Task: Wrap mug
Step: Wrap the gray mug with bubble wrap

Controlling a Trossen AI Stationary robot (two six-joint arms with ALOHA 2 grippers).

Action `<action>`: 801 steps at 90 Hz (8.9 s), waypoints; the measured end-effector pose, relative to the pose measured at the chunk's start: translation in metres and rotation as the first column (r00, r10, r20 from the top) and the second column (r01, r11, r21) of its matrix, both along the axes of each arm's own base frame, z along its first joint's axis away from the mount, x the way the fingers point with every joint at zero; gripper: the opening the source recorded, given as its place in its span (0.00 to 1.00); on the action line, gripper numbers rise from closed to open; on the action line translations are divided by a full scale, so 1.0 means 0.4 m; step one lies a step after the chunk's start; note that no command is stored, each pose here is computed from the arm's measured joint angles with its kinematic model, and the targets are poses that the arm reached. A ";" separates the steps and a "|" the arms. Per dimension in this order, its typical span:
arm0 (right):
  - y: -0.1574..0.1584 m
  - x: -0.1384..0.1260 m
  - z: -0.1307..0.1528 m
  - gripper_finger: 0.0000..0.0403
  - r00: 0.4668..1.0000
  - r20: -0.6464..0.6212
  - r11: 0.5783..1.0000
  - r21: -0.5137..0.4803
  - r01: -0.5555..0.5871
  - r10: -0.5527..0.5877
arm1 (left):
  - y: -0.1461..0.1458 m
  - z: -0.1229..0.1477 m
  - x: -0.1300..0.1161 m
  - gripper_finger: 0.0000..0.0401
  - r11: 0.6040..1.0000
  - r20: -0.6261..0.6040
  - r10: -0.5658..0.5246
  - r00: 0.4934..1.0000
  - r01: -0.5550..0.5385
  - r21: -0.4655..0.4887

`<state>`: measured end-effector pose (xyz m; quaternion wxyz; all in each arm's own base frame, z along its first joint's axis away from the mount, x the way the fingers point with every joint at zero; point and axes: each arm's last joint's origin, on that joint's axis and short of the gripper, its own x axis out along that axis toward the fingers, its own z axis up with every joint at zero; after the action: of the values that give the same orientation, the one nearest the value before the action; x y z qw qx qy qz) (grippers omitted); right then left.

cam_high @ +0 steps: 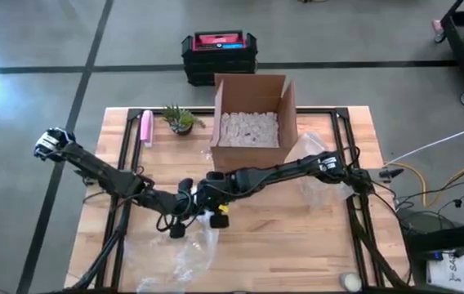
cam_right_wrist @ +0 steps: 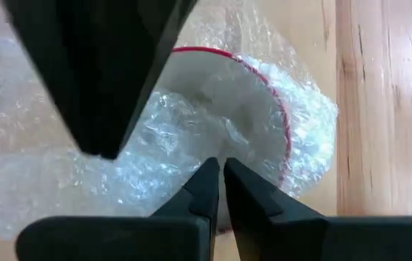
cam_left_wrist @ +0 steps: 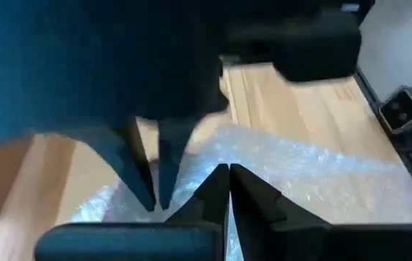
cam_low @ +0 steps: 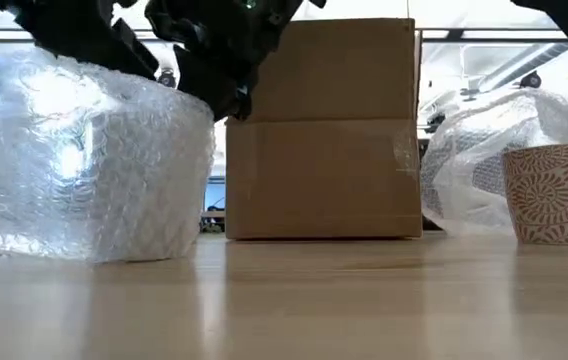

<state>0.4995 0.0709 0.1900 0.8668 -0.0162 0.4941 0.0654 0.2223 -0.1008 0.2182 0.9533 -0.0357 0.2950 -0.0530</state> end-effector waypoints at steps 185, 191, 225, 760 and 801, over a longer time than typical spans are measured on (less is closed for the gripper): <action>0.000 0.007 -0.005 0.03 0.995 -0.040 0.994 0.064 -0.084 0.087 | -0.052 -0.130 -0.249 0.37 0.904 -0.856 -0.099 0.507 -0.315 -0.291; -0.002 0.007 -0.005 0.03 0.995 -0.039 0.994 0.061 -0.088 0.091 | -0.086 -0.137 -0.270 0.37 0.903 -0.869 -0.084 0.488 -0.332 -0.274; -0.016 0.011 -0.004 0.03 0.995 -0.029 0.994 0.050 -0.098 0.100 | -0.203 -0.204 -0.312 0.28 0.906 -0.867 -0.036 0.498 -0.349 -0.238; 0.011 0.040 -0.009 0.03 0.994 -0.102 0.986 -0.157 -0.060 0.044 | 0.037 0.059 -0.115 0.02 0.957 -0.188 0.290 0.938 -0.283 0.068; 0.011 0.039 -0.014 0.03 0.993 -0.108 0.985 -0.157 -0.067 0.050 | 0.049 0.119 -0.136 0.00 0.952 -0.137 0.306 0.942 -0.302 0.053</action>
<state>0.5150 0.0753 0.1844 0.8336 -0.0970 0.5414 0.0515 0.1679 -0.0812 0.2660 0.9267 -0.0696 0.3548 0.1021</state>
